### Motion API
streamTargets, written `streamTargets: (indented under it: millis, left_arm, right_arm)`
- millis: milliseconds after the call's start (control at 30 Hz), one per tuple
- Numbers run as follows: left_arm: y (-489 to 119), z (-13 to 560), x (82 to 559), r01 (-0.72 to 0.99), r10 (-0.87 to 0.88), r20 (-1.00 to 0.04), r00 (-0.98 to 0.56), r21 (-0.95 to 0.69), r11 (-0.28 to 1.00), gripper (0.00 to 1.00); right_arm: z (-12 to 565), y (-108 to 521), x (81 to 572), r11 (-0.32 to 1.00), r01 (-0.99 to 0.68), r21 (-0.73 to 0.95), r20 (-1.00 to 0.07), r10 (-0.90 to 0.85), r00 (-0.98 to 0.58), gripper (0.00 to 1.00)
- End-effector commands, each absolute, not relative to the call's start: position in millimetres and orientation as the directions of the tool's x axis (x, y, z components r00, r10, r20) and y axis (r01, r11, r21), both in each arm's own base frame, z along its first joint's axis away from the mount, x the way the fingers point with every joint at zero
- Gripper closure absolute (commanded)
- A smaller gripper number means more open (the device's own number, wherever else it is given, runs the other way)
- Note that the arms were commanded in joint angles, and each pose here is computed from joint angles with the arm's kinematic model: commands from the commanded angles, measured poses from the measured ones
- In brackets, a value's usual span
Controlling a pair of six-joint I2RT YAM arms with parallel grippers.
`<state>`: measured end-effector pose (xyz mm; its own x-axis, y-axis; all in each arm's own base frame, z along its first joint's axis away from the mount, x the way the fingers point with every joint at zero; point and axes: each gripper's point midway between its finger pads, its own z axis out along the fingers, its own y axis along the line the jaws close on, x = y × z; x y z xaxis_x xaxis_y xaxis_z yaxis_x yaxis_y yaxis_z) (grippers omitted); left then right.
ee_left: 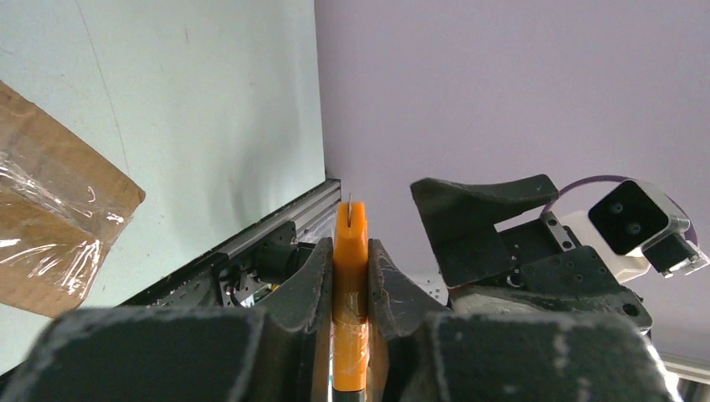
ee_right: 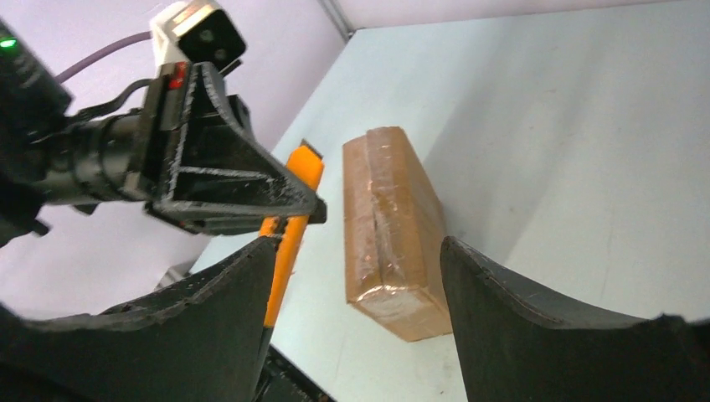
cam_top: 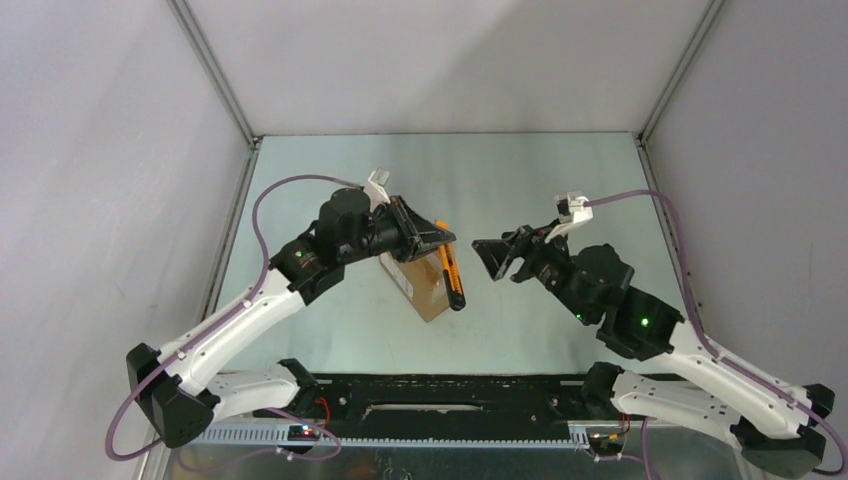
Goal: Unpack the express box
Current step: Cut the express box at the center of the board.
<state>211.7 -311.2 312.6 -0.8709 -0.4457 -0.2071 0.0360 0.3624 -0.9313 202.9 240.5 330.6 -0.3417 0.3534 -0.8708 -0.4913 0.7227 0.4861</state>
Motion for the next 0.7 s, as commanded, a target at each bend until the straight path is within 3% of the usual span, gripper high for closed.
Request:
streamTargets:
  millis: [0,233,667]
  left_arm:
    - [-307,336,209,0.115,-0.432,-0.270,-0.860,-0.930,0.350,1.00]
    - [-308,334,212,0.088,-0.449,-0.248,-0.858,-0.934,0.346,1.00]
    - [-305,343,210,0.095,-0.457,-0.251,-0.853,-0.937,0.336,1.00]
  right_arm:
    - [328,252,174,0.613,-0.559,0.558,-0.824,0.327,-0.463,0.26]
    - [322,267,158,0.627,-0.561,0.540,-0.832,0.301,-0.465,0.26]
    - [299,269,172,0.741,-0.466,0.484,-0.853,0.280,-0.441,0.27]
